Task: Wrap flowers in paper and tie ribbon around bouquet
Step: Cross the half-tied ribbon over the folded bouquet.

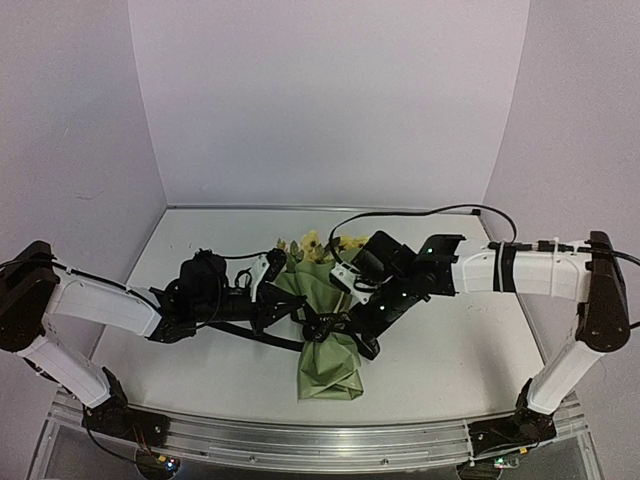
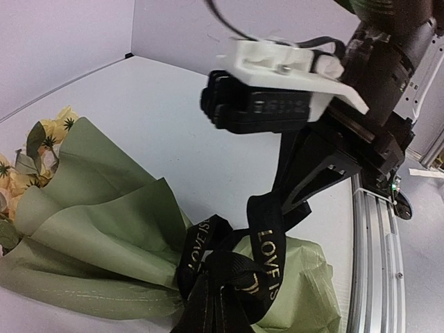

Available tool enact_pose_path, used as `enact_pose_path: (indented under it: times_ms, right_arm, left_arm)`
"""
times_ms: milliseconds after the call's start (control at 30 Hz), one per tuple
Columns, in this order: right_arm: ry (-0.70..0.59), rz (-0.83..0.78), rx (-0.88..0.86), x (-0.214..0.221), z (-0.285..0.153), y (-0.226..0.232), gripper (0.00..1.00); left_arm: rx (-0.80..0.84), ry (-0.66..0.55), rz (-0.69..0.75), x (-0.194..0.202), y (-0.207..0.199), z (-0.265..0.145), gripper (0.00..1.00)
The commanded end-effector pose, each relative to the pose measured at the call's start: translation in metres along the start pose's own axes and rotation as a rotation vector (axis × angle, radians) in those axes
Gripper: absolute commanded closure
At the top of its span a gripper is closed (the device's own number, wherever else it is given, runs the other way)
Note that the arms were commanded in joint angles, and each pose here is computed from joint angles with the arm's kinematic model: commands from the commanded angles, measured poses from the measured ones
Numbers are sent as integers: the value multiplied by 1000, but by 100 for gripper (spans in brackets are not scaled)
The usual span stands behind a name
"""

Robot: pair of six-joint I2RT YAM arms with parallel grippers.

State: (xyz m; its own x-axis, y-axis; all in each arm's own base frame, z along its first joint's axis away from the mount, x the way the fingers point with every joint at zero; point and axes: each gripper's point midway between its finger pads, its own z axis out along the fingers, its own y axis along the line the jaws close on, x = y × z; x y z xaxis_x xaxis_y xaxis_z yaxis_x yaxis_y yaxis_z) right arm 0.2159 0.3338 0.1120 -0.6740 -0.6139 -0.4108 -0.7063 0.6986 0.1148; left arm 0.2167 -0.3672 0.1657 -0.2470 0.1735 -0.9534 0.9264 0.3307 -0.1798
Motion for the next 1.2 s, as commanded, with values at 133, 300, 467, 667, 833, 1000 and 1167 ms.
enact_pose_path:
  times_ms: [133,300,467,667,833,1000,1167]
  right_arm:
    - [125,337,-143,-3,12,13,100]
    - [138,361,-136,-2,17,12,100]
    - [148,360,-125,2,16,10,100]
    - [187,331,-117,9,9,10,100]
    - [205,278,-93,12,2,9,100]
    - [225,225,-87,12,-3,14,100]
    - [226,229,-69,13,-3,12,100]
  left_arm:
    - [-55,-89,-44,-12,-2,-8,100]
    - [-119,-125,-113,-3,3,-17,94]
    - [-245,-149,-206,10,19,-27,88]
    - [-412,-200,-310,20,42,-50,77]
    - [-450,-220,-334,19,44,-63,72]
    - [-492,-278,-270,-8,43,-86,70]
    - [-438,-203,-14,-37,28,-76,67]
